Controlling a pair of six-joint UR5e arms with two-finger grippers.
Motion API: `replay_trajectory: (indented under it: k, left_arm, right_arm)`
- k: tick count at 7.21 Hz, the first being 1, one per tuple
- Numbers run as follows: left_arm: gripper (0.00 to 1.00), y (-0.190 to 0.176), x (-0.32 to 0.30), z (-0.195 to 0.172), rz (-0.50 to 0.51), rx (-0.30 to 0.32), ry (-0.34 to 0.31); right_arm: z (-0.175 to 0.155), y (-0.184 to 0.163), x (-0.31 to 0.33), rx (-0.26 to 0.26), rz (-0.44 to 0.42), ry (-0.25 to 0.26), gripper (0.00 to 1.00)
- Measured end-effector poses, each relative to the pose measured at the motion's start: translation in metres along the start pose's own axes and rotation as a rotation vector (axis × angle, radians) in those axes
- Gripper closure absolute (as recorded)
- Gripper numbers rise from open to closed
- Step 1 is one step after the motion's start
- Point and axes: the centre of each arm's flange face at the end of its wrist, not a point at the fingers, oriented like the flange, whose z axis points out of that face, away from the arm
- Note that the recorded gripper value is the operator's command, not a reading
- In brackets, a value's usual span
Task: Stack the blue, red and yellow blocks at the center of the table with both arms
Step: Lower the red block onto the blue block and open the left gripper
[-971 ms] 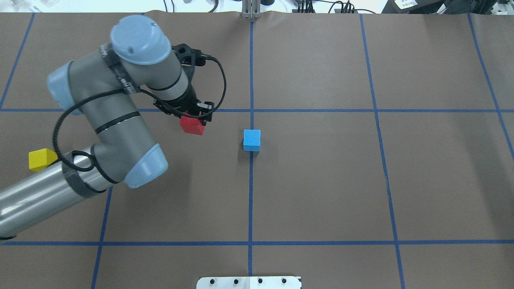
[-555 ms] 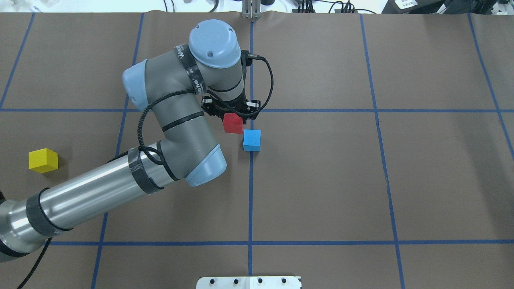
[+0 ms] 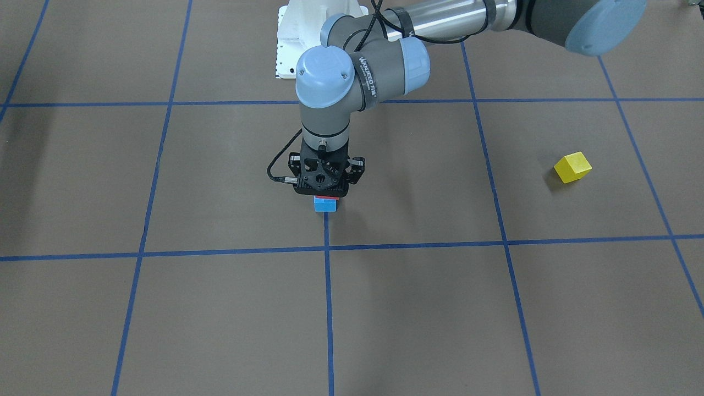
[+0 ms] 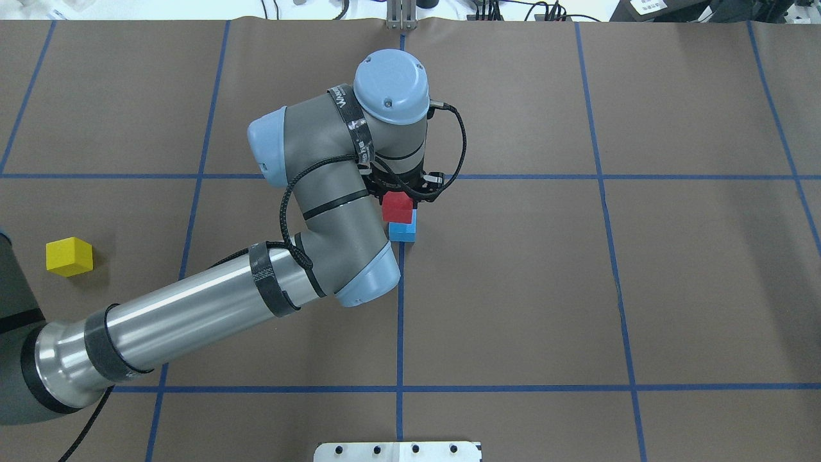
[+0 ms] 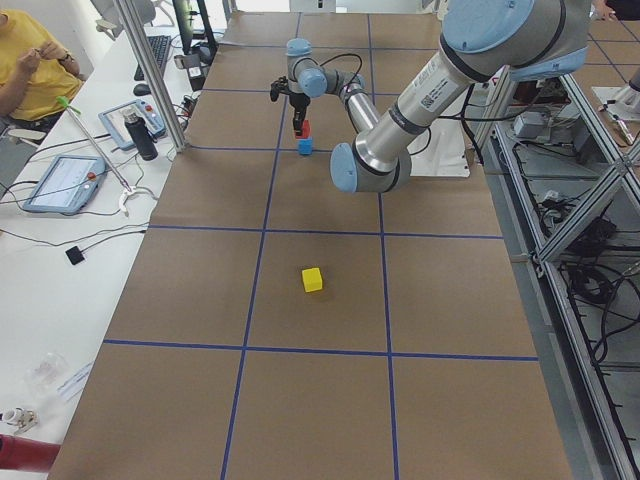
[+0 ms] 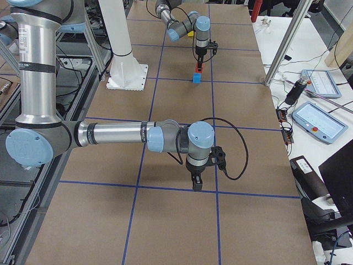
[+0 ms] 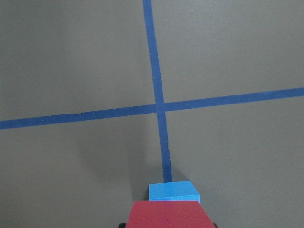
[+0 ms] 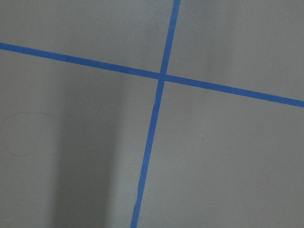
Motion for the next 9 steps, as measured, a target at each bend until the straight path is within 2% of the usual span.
replay_trajectory:
  k: [1, 3, 4, 6, 8, 9]
  left_arm:
    - [0.78, 0.0041, 0.0038, 0.0045, 0.009, 0.005, -0.006]
    - [0.75, 0.0062, 0.0064, 0.0064, 0.014, 0.010, -0.008]
    - [0.70, 0.0064, 0.0065, 0.0067, 0.016, 0.011, -0.008]
    - [0.45, 0.0065, 0.0060, 0.0078, 0.015, 0.010, -0.009]
    - [0.28, 0.0064, 0.0057, 0.0086, 0.015, 0.010, -0.009]
    - [0.11, 0.0064, 0.0056, 0.0088, 0.015, 0.011, -0.009]
  right_arm:
    - [0.0002, 0.0000, 0.0001, -0.001, 0.001, 0.000, 0.00]
    - [0.0002, 0.0000, 0.0001, -0.001, 0.001, -0.001, 0.00]
    - [-0.0001, -0.0001, -0.0001, 0.000, 0.000, -0.001, 0.00]
    - [-0.0002, -0.0002, -0.0002, 0.001, -0.001, 0.000, 0.00]
    - [-0.0002, -0.0002, -0.0002, 0.001, -0.001, 0.000, 0.00]
    - [-0.0002, -0.0002, -0.0002, 0.001, -0.001, 0.000, 0.00]
